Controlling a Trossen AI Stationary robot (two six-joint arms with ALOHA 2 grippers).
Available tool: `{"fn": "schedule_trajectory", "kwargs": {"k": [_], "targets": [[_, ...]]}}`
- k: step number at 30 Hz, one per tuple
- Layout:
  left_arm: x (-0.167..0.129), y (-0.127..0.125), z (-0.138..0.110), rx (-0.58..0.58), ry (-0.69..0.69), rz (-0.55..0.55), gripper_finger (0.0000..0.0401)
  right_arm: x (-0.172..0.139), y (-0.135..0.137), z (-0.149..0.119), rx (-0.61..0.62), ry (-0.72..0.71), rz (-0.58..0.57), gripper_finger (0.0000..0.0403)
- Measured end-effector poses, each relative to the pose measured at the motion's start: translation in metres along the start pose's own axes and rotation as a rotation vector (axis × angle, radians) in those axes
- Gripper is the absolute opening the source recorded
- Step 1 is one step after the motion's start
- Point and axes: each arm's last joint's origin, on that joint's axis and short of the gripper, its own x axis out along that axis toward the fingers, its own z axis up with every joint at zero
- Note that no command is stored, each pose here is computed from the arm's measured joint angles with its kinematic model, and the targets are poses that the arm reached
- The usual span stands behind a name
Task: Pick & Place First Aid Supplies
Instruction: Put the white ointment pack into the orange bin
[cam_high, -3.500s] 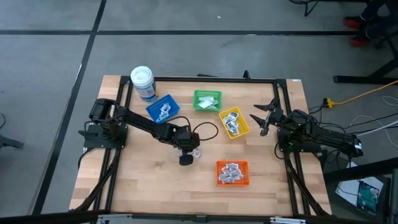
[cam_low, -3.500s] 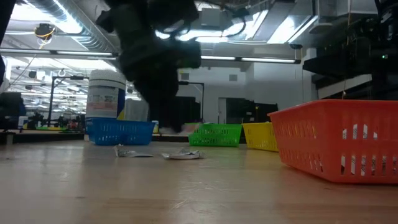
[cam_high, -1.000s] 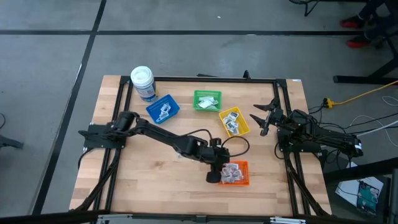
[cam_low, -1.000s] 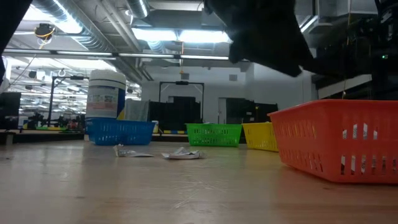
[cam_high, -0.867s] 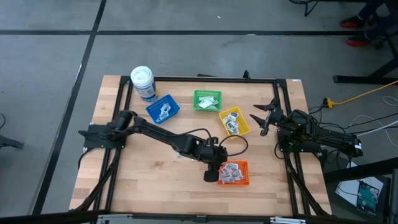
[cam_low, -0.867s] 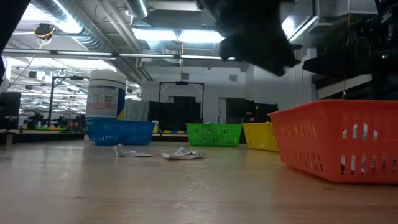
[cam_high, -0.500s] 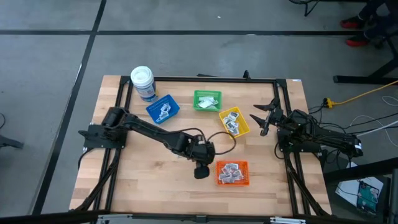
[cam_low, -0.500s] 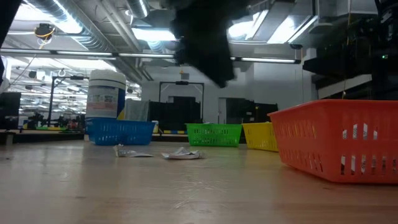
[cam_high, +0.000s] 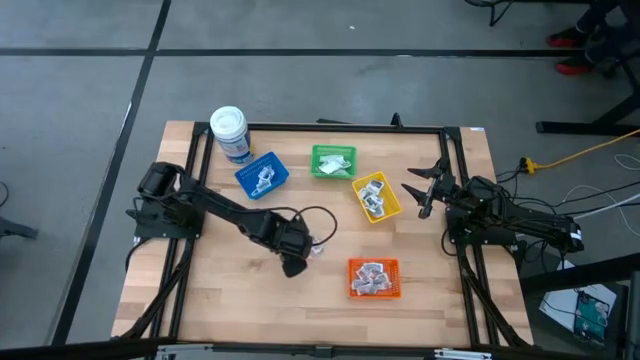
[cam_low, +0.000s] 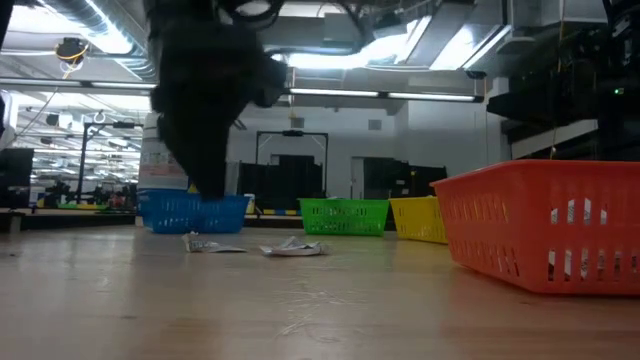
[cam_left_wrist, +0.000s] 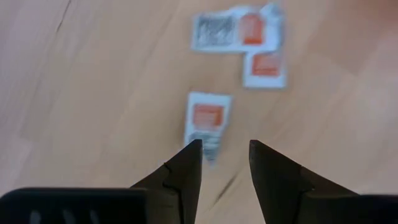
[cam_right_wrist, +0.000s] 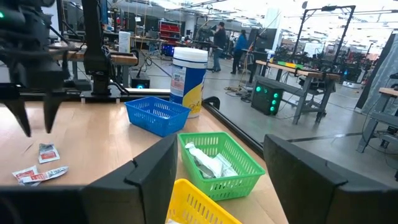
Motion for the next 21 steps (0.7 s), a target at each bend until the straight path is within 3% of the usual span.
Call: {"fn": "schedule_trajectory", "kwargs": {"k": [11, 17, 21], "targets": [[0.021, 0.025, -0.009, -0.039, 0.048, 0.061, 0.0125, 0.000, 0.000, 0.000, 0.000, 0.000, 0.000, 0.0236], [0.035, 0.029, -0.012, -0.052, 0.077, -0.062, 0.0121, 0.000, 0.000, 0.000, 0.000, 0.000, 0.000, 0.0236], [0.041, 0.030, -0.014, -0.052, 0.068, -0.086, 0.0122, 0.000, 0.000, 0.000, 0.000, 0.000, 0.000, 0.0236]]}}
